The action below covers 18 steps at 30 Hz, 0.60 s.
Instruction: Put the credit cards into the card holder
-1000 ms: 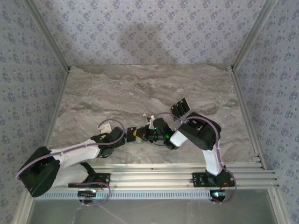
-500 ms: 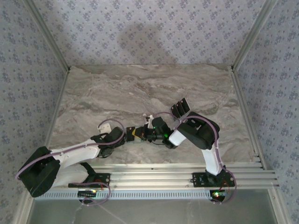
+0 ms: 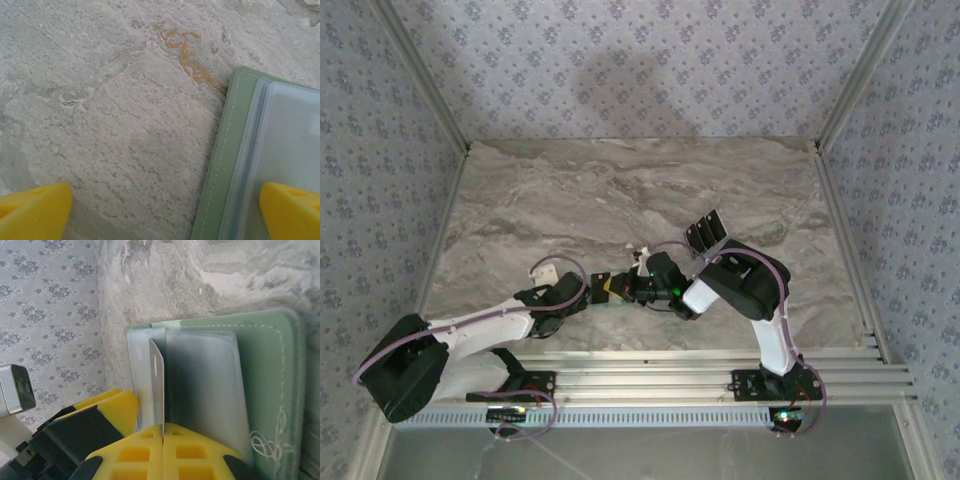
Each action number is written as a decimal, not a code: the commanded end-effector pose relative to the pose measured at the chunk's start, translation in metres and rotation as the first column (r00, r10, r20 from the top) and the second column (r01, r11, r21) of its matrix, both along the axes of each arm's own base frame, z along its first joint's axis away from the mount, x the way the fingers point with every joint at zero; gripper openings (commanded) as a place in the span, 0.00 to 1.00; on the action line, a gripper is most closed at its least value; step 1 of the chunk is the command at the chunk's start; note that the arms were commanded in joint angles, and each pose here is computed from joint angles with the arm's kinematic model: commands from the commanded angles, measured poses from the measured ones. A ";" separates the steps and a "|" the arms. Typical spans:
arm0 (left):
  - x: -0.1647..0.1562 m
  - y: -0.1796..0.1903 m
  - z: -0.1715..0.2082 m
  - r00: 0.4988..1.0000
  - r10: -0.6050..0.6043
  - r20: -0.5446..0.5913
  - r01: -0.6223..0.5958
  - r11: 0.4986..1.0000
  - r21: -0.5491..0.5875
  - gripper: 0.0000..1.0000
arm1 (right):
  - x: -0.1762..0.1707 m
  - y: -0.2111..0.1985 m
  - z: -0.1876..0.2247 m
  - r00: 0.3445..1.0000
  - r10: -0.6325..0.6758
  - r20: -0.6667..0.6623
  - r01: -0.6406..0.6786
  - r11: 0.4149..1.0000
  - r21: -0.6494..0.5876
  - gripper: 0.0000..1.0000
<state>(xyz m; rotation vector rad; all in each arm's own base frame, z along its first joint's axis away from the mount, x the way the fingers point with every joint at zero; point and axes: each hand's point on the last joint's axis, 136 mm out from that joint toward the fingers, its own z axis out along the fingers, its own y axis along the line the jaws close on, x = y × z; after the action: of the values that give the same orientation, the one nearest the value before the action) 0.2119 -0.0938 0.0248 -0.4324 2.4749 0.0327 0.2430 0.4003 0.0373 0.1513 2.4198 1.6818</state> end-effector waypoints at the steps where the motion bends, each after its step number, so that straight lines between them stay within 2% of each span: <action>1: -0.014 0.013 -0.009 0.999 -0.005 -0.054 0.008 0.998 0.060 0.96 | -0.012 -0.008 -0.029 0.996 0.021 -0.086 -0.027 0.997 -0.070 0.00; 18: -0.014 0.013 -0.010 0.999 -0.006 -0.054 0.009 0.998 0.059 0.96 | -0.009 0.004 -0.034 0.992 0.044 -0.119 -0.054 0.995 -0.083 0.00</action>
<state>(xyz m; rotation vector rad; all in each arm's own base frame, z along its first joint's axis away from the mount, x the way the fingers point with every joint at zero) 0.2119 -0.0939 0.0247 -0.4324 2.4752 0.0324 0.2446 0.4092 0.0363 0.1264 2.4490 1.7061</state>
